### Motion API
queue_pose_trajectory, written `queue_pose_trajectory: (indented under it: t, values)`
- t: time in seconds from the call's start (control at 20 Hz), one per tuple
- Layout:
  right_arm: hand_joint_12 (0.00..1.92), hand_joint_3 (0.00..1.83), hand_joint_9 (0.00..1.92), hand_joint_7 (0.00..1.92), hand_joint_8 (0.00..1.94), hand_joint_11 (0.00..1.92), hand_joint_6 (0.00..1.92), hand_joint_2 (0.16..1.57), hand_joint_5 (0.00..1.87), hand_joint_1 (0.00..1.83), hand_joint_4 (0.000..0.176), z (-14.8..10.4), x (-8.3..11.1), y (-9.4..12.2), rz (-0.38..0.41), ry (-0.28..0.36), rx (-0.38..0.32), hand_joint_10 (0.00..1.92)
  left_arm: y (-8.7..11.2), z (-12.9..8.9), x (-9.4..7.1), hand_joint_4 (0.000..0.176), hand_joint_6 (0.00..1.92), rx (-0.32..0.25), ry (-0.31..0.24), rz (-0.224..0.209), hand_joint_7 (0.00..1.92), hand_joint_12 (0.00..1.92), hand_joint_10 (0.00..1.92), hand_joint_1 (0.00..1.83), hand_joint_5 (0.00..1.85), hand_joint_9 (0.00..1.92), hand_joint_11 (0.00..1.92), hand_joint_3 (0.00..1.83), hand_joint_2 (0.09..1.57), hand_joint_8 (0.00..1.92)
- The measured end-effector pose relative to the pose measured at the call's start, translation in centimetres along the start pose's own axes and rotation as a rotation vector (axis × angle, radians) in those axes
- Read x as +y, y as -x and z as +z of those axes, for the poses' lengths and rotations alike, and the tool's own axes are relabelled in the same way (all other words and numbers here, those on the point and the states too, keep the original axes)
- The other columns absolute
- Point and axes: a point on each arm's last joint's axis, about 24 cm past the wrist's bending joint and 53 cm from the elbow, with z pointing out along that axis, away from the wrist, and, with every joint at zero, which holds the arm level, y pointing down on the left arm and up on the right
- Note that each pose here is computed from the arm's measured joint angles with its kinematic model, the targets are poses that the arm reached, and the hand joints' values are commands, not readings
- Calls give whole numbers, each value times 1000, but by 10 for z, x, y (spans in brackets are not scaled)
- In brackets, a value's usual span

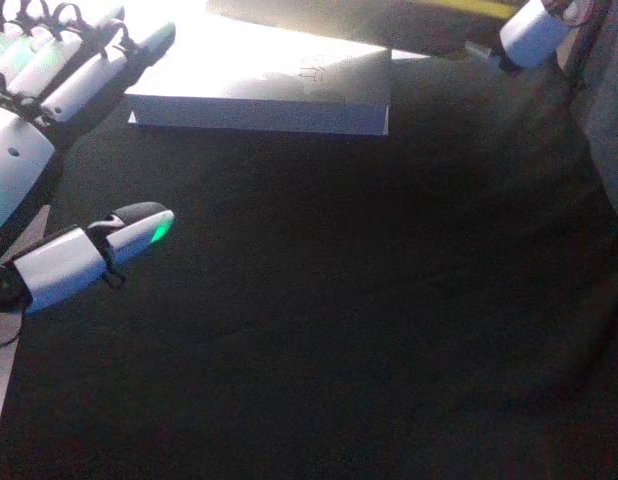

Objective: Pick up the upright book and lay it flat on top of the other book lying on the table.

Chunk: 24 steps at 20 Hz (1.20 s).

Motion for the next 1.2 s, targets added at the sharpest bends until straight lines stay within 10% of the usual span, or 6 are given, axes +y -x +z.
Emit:
queue_pose_trajectory:
  t: [0.05,0.35,0.4,0.55,0.7,1.2]
  values:
    - [1921,290,480,416,1764,498,1856,1313,419,816,0,-4,5,-5,-15,18,14,1862,0,0,1,145,3,0,4,0,0,0,0,537,15,0,0,0,1184,0]
    - [1921,289,6,6,866,0,692,1146,0,665,0,-19,12,-37,-57,48,90,1307,1,-2,1,133,0,3,8,0,0,0,0,531,1,0,0,0,1185,0]
    - [1869,204,0,0,216,0,55,1190,0,411,0,-21,8,-44,-62,40,106,699,0,-3,1,159,0,3,7,1,0,0,0,520,0,0,0,0,1183,0]
    - [1642,56,0,0,4,0,0,1207,0,405,2,-28,3,-51,-62,29,128,147,1,-4,4,174,0,0,16,2,0,0,0,528,0,0,0,0,1181,0]
    - [127,0,0,0,0,0,0,1131,0,361,75,-33,4,-53,-72,32,141,0,4,-4,4,176,0,-7,14,7,0,0,0,520,0,0,0,0,1178,0]
    - [0,0,0,0,0,0,0,1073,0,263,111,-42,23,-55,-1,111,166,0,4,-4,6,144,1,-6,21,6,0,0,0,567,3,0,0,0,1179,0]
